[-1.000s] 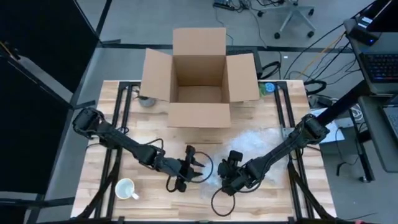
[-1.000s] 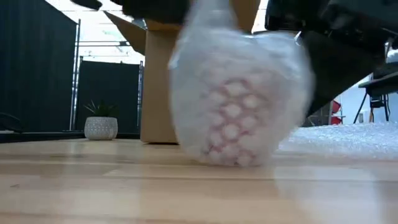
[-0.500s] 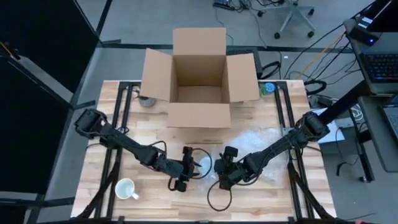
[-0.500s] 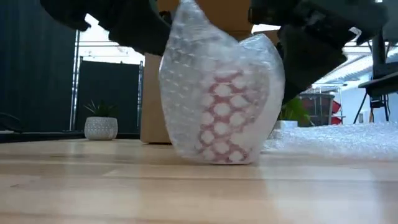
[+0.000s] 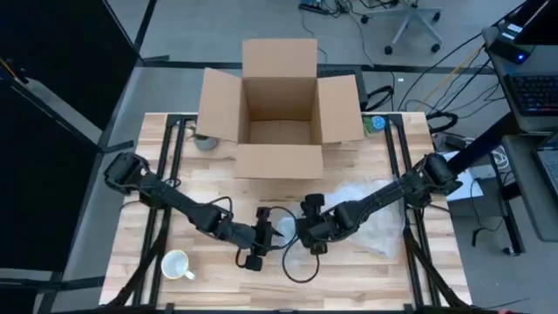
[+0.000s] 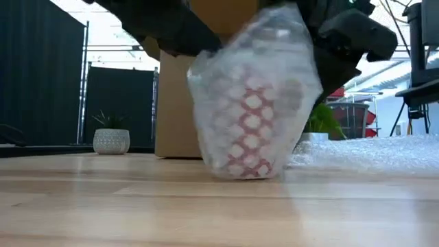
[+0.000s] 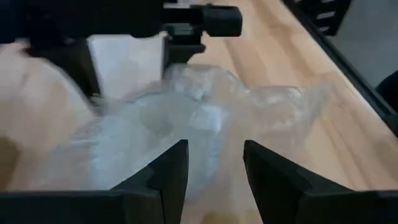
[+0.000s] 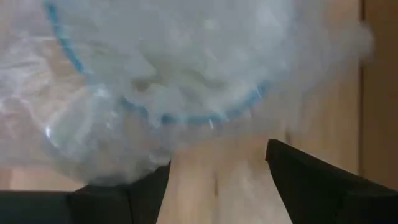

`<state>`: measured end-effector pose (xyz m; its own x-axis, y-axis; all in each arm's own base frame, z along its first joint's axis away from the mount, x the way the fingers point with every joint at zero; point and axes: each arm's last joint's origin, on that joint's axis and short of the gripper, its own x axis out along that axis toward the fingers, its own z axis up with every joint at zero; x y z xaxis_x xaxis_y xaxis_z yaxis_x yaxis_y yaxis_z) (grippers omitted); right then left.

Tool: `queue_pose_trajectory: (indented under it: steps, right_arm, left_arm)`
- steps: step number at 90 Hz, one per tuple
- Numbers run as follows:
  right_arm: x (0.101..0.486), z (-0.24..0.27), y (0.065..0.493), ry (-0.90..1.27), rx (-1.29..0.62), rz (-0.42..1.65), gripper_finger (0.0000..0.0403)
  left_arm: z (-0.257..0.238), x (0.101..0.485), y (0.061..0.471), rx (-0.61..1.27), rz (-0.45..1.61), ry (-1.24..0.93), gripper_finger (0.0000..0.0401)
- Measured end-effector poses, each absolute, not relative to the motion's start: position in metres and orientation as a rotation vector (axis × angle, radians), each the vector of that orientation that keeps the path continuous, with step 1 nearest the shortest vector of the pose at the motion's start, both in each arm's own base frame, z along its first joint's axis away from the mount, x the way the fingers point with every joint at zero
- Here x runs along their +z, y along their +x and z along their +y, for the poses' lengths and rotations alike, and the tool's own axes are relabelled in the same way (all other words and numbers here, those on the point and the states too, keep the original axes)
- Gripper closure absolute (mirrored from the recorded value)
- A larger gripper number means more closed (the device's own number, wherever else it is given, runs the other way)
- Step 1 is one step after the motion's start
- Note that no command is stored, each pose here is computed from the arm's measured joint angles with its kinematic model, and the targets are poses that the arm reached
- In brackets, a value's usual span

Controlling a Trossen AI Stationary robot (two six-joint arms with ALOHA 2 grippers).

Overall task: Wrap mug
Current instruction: Wrap the red mug with bubble wrap

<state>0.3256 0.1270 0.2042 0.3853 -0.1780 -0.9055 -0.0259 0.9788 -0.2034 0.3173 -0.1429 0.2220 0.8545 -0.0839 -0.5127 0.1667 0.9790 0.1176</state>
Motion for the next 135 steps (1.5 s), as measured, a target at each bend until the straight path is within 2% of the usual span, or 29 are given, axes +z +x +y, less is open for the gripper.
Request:
queue_pose_trajectory:
  steps: [9, 17, 32, 40, 54, 67, 102, 112, 124, 135]
  right_arm:
    - [0.21, 0.135, 0.322, -0.146, -0.096, 1.2, 0.0151]
    - [0.211, 0.145, 0.32, -0.108, -0.087, 1.176, 0.0151]
    - [0.204, 0.16, 0.319, -0.011, -0.136, 1.058, 0.0151]
    - [0.198, 0.166, 0.32, 0.02, -0.162, 0.964, 0.0151]
    - [0.188, 0.163, 0.318, 0.026, -0.166, 0.958, 0.0151]
    - [0.184, 0.153, 0.318, -0.061, -0.156, 1.002, 0.0151]
    - [0.186, 0.111, 0.336, -0.304, -0.106, 1.034, 0.0151]
    - [0.201, 0.102, 0.337, -0.324, -0.126, 1.127, 0.0151]
    - [0.237, 0.106, 0.332, -0.314, -0.169, 1.244, 0.0151]
    - [0.272, 0.126, 0.327, -0.244, -0.133, 1.238, 0.0151]
  left_arm:
    - [-0.142, 0.25, 0.304, -0.125, 0.551, 0.123, 0.0258]
    - [-0.139, 0.256, 0.289, -0.1, 0.624, 0.064, 0.0258]
    - [-0.135, 0.213, 0.273, 0.031, 0.762, 0.06, 0.0258]
    - [-0.135, 0.185, 0.278, 0.042, 0.741, 0.036, 0.0258]
    - [-0.14, 0.161, 0.298, 0.031, 0.67, -0.013, 0.0258]
    - [-0.15, 0.146, 0.311, -0.084, 0.619, -0.087, 0.0258]
    - [-0.158, 0.148, 0.323, -0.142, 0.572, -0.089, 0.0258]
    - [-0.156, 0.151, 0.323, -0.133, 0.56, -0.091, 0.0258]
    - [-0.157, 0.155, 0.321, -0.135, 0.565, -0.092, 0.0258]
    - [-0.159, 0.165, 0.314, -0.144, 0.575, -0.086, 0.0258]
